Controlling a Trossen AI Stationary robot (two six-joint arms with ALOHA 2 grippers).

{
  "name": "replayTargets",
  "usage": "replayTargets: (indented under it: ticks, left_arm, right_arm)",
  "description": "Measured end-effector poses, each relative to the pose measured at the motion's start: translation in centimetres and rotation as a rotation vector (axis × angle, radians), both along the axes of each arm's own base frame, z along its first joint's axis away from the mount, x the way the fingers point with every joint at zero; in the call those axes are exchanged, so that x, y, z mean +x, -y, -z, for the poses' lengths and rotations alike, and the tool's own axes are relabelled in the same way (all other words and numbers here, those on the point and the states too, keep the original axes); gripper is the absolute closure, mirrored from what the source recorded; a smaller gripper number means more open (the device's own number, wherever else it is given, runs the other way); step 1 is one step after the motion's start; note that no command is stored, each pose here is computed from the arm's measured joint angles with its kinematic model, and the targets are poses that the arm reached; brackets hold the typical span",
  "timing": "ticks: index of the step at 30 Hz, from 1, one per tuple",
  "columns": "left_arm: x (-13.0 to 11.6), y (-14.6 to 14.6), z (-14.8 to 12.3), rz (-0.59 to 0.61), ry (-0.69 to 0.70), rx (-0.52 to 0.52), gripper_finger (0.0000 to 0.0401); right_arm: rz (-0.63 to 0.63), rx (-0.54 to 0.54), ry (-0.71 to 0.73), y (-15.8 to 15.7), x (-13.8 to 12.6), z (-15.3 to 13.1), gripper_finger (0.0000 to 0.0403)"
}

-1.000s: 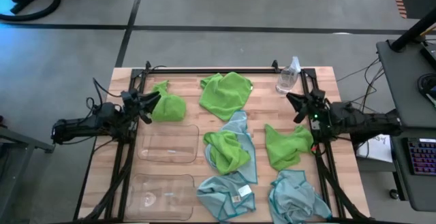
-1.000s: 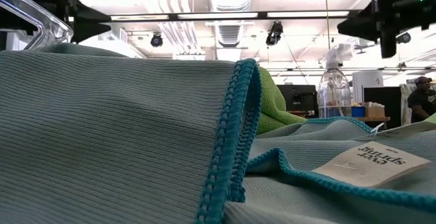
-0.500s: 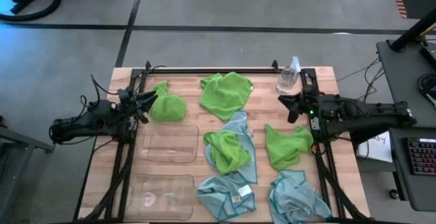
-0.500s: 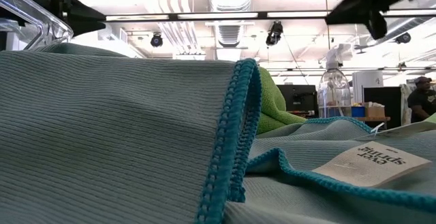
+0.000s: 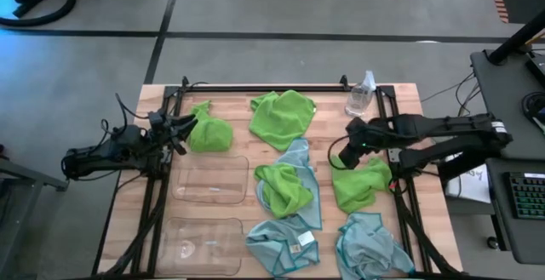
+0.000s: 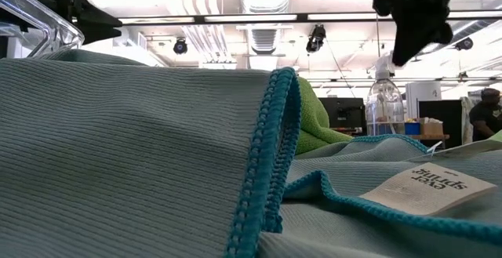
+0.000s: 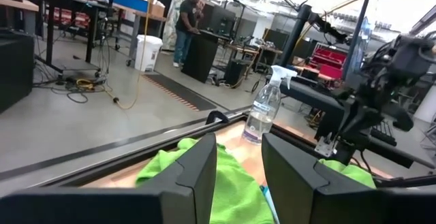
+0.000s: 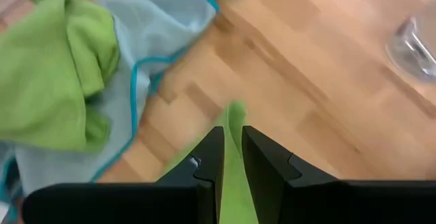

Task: Sort microfiber towel by color & place in baskets
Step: Put the bottom right green microfiber cloth into the top transparent bin

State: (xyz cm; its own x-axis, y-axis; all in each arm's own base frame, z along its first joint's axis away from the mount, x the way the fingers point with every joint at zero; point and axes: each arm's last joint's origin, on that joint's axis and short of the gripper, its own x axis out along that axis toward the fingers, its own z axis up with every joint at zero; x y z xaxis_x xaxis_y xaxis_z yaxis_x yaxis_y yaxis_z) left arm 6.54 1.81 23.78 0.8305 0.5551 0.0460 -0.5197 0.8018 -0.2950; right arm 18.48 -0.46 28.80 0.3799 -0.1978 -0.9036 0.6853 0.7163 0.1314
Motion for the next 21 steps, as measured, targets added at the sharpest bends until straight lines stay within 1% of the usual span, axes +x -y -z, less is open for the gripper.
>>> replayTargets:
  ticks: [3, 4, 6, 8, 12, 16, 19, 21]
  left_arm:
    - [0.0, 0.0, 0.0, -0.001, -0.001, 0.001, 0.0298]
    - [0.0, 0.0, 0.0, -0.001, -0.002, 0.001, 0.0298]
    - [0.0, 0.0, 0.0, -0.001, -0.002, 0.001, 0.0298]
    - [0.0, 0.0, 0.0, -0.001, -0.005, 0.001, 0.0298]
    - [0.0, 0.0, 0.1, -0.002, -0.012, 0.009, 0.0298]
    - [0.0, 0.0, 0.1, -0.002, -0.022, 0.023, 0.0298]
    - [0.0, 0.0, 0.1, -0.002, -0.022, 0.023, 0.0298]
    - [0.0, 0.0, 0.1, -0.002, -0.022, 0.023, 0.0298]
  right_arm:
    - [-0.004, 0.021, -0.152, -0.1, 0.7, 0.1, 0.0355]
    - [-0.004, 0.025, -0.18, -0.1, 1.1, 0.1, 0.0355]
    - [-0.008, 0.037, -0.206, -0.1, 1.5, 0.0, 0.0355]
    - [-0.033, 0.081, -0.206, -0.3, 1.9, -0.2, 0.0355]
    - [-0.054, 0.214, -0.24, -0.7, 2.6, 0.7, 0.0355]
    - [-0.083, 0.33, -0.304, -1.2, 3.1, 2.1, 0.0355]
    - [-0.105, 0.374, -0.362, -1.8, 3.7, 3.3, 0.0355]
    - [-0.12, 0.377, -0.397, -2.3, 4.1, 3.9, 0.0355]
